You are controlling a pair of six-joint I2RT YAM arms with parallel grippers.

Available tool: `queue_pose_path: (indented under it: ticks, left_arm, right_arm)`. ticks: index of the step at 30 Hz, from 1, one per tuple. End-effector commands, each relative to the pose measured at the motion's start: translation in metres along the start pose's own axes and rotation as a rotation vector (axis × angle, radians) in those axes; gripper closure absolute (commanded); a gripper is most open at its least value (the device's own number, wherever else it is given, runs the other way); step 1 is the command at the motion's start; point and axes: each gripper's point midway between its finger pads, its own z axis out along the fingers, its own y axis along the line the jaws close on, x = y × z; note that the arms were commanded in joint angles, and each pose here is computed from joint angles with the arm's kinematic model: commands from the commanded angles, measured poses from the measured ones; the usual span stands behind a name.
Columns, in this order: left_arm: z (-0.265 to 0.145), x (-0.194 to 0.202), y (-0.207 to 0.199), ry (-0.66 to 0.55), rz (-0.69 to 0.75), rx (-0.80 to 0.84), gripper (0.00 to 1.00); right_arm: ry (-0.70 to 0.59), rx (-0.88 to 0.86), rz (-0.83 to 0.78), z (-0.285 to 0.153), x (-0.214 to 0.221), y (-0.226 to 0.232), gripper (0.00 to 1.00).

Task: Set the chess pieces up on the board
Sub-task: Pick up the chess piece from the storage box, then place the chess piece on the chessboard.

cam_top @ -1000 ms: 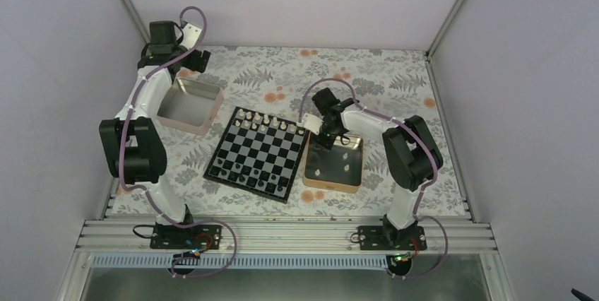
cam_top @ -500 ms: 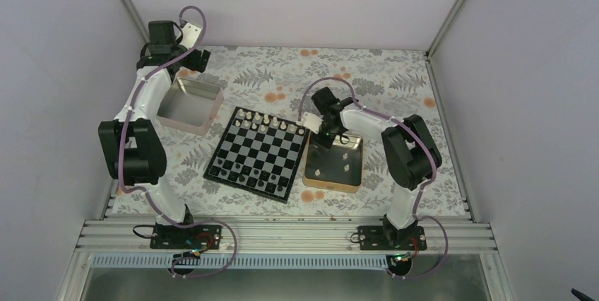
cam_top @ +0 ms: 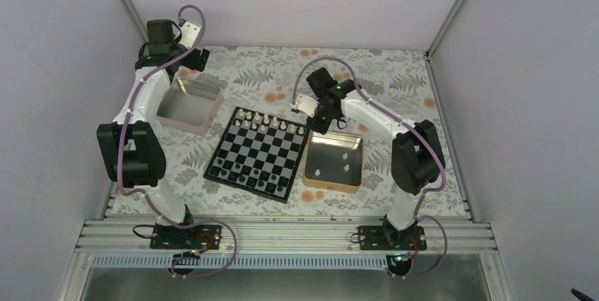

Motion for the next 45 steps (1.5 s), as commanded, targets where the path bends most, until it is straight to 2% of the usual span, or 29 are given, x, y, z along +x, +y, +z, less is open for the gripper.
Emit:
queue_pose_path:
  ticks: [1,9,16,45]
  left_arm:
    - [-0.015,-0.014,0.003,-0.047,0.014,-0.009,0.00]
    - [-0.017,-0.013,0.005,-0.046,0.018,-0.025,0.00]
    - [-0.022,-0.015,0.004,-0.057,0.020,-0.024,0.00]
    - [-0.019,-0.011,-0.001,-0.056,0.017,0.001,0.00]
  right_arm:
    - [-0.013,-0.006,-0.075,-0.010,-0.027,0.012,0.95]
    - [-0.063,-0.061,-0.170,0.005,-0.080,0.035,0.95]
    - [-0.067,-0.104,-0.197,0.033,-0.101,0.049,0.95]
    - [-0.078,-0.138,-0.183,0.087,-0.120,0.055,0.95]
